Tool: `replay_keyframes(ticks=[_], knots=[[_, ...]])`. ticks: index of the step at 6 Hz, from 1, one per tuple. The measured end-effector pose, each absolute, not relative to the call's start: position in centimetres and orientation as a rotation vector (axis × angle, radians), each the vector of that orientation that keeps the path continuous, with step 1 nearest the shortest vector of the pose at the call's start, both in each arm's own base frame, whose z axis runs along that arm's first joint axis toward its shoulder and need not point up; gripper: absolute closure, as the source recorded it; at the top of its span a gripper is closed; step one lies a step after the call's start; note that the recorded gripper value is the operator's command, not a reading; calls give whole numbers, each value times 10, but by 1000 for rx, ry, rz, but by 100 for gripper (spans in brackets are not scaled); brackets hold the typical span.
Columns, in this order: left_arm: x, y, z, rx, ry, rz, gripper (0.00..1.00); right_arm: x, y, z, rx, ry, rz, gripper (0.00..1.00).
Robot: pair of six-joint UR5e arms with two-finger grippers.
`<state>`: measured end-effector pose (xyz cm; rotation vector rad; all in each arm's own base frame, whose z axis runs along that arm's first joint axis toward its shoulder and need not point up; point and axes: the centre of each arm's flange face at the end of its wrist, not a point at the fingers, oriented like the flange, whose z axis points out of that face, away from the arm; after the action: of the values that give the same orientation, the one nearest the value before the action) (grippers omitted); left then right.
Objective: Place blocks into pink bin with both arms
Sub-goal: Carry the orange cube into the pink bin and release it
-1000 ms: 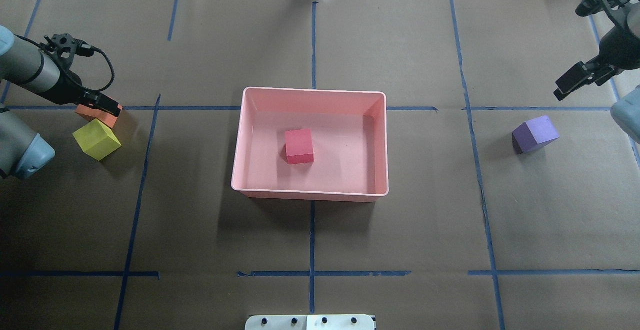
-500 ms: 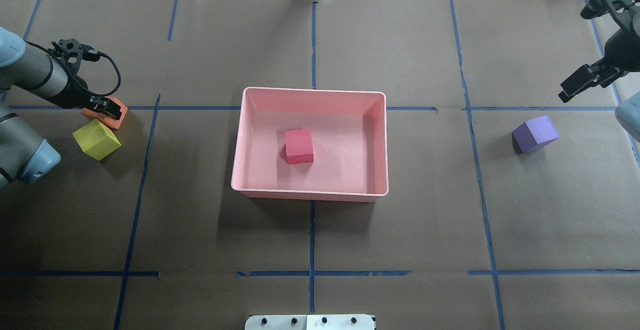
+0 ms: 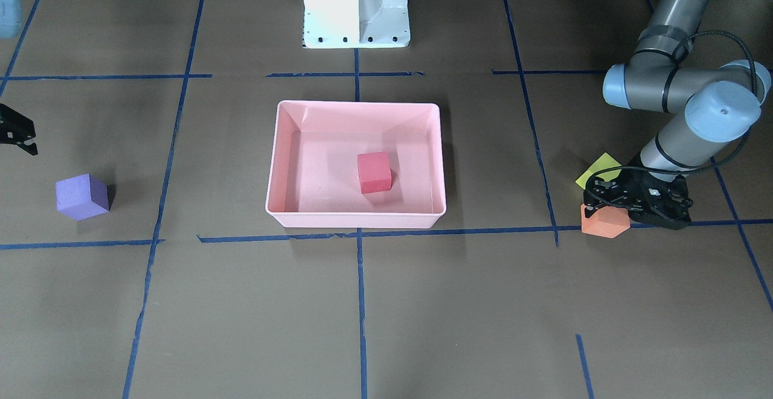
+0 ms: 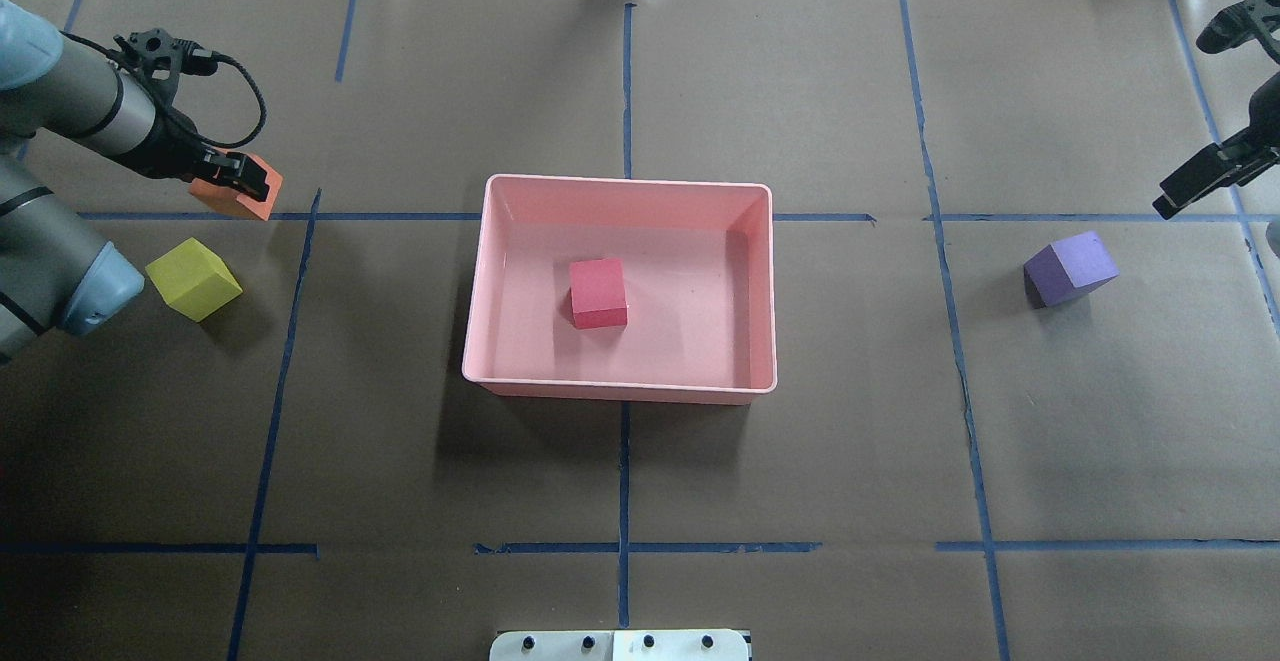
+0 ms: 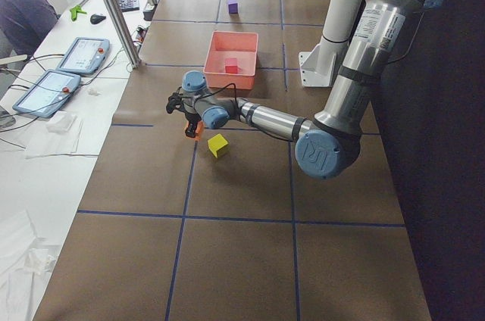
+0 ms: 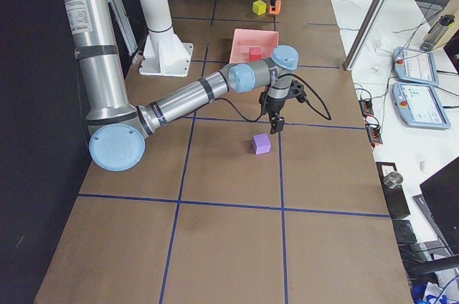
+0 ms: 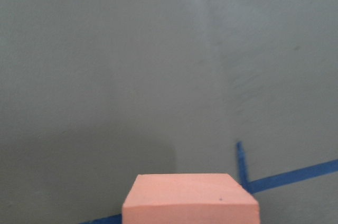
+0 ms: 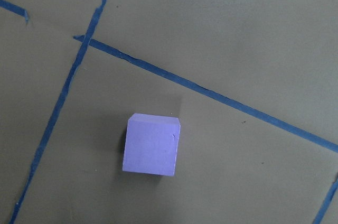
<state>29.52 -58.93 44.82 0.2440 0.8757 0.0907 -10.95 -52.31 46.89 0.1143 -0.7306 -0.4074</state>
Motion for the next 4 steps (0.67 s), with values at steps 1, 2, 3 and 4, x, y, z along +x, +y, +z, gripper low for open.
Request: replay_keyframes(ticks=[1, 2, 3, 4], knots=[[298, -591, 390, 217, 888, 27, 79, -93, -519, 485, 120, -730, -444, 0], [306, -583, 325, 178, 904, -35, 79, -83, -513, 500, 120, -726, -476, 0], [329, -564, 266, 130, 938, -91, 79, -78, -509, 509, 116, -723, -492, 0], [368, -538, 213, 82, 982, -144, 78, -77, -507, 513, 113, -722, -497, 0]])
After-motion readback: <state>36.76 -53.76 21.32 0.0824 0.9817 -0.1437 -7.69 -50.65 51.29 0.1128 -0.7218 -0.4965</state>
